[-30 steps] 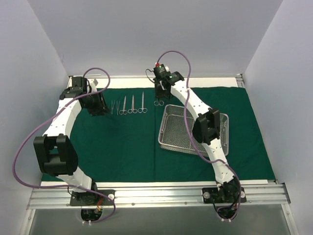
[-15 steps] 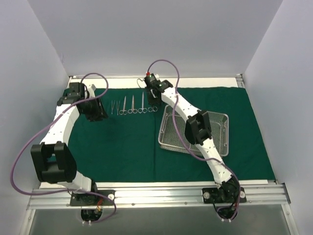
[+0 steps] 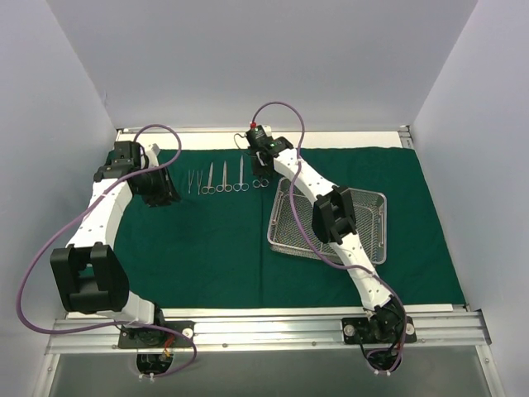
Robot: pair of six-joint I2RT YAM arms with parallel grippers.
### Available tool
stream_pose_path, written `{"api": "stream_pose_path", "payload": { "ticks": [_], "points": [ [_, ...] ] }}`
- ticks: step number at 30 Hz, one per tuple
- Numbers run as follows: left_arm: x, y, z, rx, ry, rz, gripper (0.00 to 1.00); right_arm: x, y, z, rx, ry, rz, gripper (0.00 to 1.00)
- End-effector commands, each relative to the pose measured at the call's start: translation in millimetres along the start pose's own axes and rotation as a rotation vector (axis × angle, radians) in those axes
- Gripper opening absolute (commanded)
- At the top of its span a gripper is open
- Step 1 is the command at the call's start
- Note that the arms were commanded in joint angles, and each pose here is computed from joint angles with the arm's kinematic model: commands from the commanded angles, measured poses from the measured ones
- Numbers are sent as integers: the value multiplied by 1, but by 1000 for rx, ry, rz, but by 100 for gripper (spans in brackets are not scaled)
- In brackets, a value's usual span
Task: Open and lay out the surgical kit
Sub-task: Place the medical item in the surgical kit.
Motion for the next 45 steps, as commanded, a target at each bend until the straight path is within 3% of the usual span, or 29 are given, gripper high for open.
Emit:
{"api": "stream_pose_path", "payload": {
  "ticks": [1, 27, 38, 41, 45],
  "points": [
    [-1, 3, 10, -36, -22, -10, 47, 3, -1, 6, -28, 3, -1, 0],
    [3, -1, 10, -33, -13, -6, 47, 2, -23, -10, 30, -41, 21, 0],
    [2, 2, 11, -42, -16, -4, 47, 2, -19, -4, 15, -55, 26, 16],
    [2, 4, 12, -46, -16, -7, 47, 2, -15, -1, 5, -56, 25, 24],
    [0, 5, 12, -52, -19, -22, 48, 0, -4, 8, -30, -45, 2, 47]
  ]
}}
Point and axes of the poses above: each gripper's point midway between its finger pads, its own y axis back along the fingers, its own x axis along the line the jaws close on, z = x × y, the point moved 8 cm from there along y, back along the fingers, and after that the axes turned 2 degrees about y, right-handed, at the moved point
